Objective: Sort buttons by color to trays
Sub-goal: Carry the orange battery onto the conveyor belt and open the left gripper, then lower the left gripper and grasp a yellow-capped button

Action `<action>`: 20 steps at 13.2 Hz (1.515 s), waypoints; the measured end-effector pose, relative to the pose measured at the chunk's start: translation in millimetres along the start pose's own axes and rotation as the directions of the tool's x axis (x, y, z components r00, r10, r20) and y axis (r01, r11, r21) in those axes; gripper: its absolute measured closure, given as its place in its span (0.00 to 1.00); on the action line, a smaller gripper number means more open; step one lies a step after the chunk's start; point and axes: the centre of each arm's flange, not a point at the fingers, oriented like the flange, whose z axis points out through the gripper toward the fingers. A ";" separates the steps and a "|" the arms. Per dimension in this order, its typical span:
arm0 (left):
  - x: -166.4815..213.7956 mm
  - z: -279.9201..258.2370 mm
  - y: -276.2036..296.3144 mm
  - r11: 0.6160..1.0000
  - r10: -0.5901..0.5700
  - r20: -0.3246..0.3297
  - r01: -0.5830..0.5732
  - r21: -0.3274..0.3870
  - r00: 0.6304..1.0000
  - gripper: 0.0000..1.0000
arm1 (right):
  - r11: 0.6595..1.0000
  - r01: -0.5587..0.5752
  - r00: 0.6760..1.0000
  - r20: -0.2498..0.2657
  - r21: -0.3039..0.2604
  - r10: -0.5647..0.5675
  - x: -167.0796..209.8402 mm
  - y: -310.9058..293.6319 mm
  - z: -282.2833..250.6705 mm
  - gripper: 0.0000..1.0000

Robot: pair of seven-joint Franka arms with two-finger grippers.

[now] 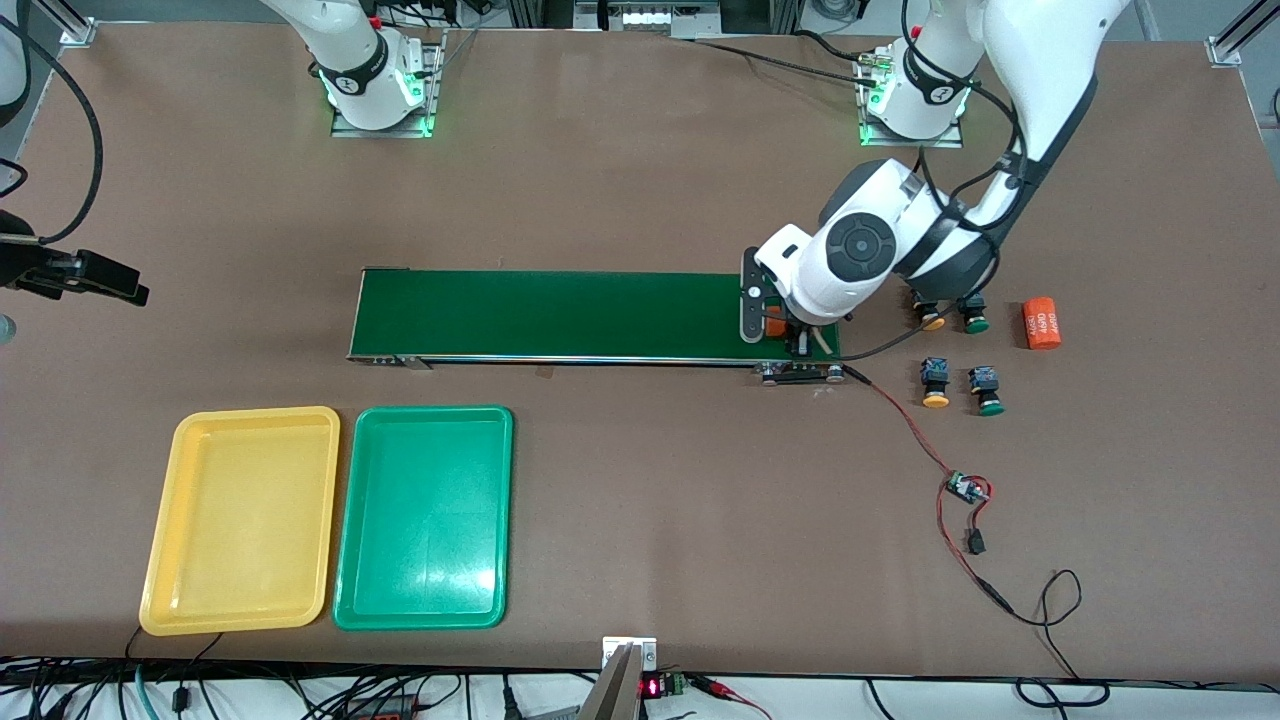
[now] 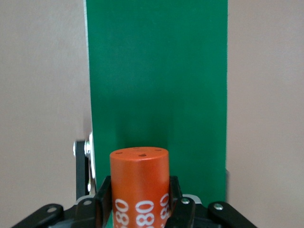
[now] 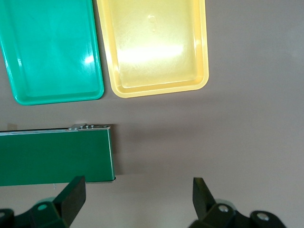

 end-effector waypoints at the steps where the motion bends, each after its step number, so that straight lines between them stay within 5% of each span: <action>1: -0.9 7.6 1.7 1.000 0.010 -0.007 -0.010 0.004 1.000 0.50 | 1.000 0.006 1.000 0.000 0.001 -0.006 -0.3 -3.1 -0.3 0.00; 3: -3.4 12.1 2.6 1.000 0.019 -0.010 -0.019 0.003 1.000 0.44 | 1.000 0.014 1.000 -0.003 0.002 -0.014 -1.5 -7.7 -2.5 0.00; 7: -14.8 4.3 -4.4 1.000 -0.002 -0.002 0.002 -0.002 1.000 0.04 | 1.000 0.017 1.000 -0.009 0.005 -0.017 -6.5 -8.3 -8.0 0.00; 9: -26.6 -19.0 -15.4 0.999 -0.045 0.030 0.046 -0.027 0.999 0.00 | 1.000 0.017 1.000 -0.007 0.007 -0.017 -9.3 -8.2 -8.7 0.00; 12: -57.1 -66.8 -35.5 0.963 -0.263 0.083 0.266 -0.040 0.961 0.00 | 1.000 0.011 1.000 0.002 0.010 -0.011 -14.6 -4.6 -9.7 0.00; 15: -113.3 -85.2 -61.6 0.841 -0.539 0.077 0.541 -0.007 0.839 0.00 | 1.000 0.001 1.000 0.006 0.011 -0.001 -16.0 1.3 -8.8 0.00; 20: -167.9 -82.5 -84.6 0.515 -0.856 0.068 0.857 0.020 0.512 0.00 | 1.000 0.001 1.000 0.007 0.011 -0.001 -16.1 1.6 -8.4 0.00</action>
